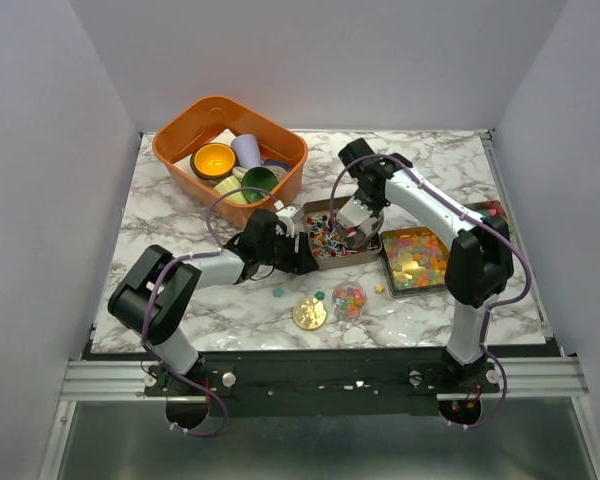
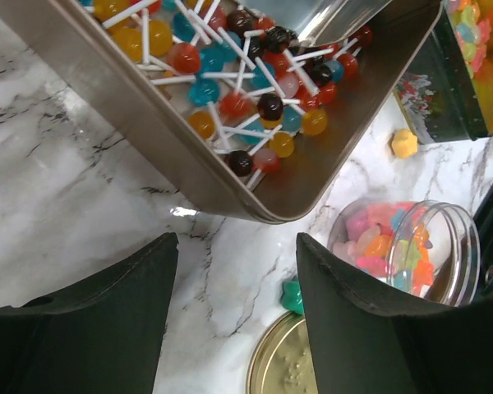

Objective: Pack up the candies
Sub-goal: Scoop the fake candies from the storage box, then place the fake candies in the packing bottle.

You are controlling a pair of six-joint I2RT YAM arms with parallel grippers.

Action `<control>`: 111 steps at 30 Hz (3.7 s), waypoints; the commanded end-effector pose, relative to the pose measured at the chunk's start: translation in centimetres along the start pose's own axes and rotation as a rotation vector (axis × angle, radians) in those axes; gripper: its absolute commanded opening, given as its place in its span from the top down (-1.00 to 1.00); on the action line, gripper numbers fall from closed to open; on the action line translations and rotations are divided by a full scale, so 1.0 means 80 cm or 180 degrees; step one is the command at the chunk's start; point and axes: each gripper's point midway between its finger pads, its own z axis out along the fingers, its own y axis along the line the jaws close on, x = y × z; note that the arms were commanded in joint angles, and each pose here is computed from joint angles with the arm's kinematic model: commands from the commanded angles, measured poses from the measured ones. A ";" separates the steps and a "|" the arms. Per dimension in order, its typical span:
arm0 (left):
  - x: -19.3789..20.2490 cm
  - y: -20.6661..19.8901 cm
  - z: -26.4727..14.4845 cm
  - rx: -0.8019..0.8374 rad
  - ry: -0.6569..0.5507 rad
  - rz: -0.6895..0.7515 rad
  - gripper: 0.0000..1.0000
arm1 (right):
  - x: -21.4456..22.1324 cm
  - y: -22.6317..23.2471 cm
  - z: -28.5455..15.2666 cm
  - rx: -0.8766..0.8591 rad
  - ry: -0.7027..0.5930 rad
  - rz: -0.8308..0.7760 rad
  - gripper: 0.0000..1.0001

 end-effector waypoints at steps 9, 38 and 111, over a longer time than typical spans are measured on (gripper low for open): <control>-0.024 -0.025 0.015 0.0301 -0.0081 -0.0059 -0.32 | -0.052 0.013 0.009 -0.0390 -0.0425 0.0845 0.99; -0.053 -0.024 0.007 0.0313 -0.0165 0.0082 -0.28 | -0.151 0.032 0.003 -0.0531 -0.1027 0.1809 0.99; -0.151 0.015 -0.155 -0.0272 -0.0514 0.0700 -0.43 | -0.120 0.071 -0.034 0.0629 -0.2276 0.3804 0.99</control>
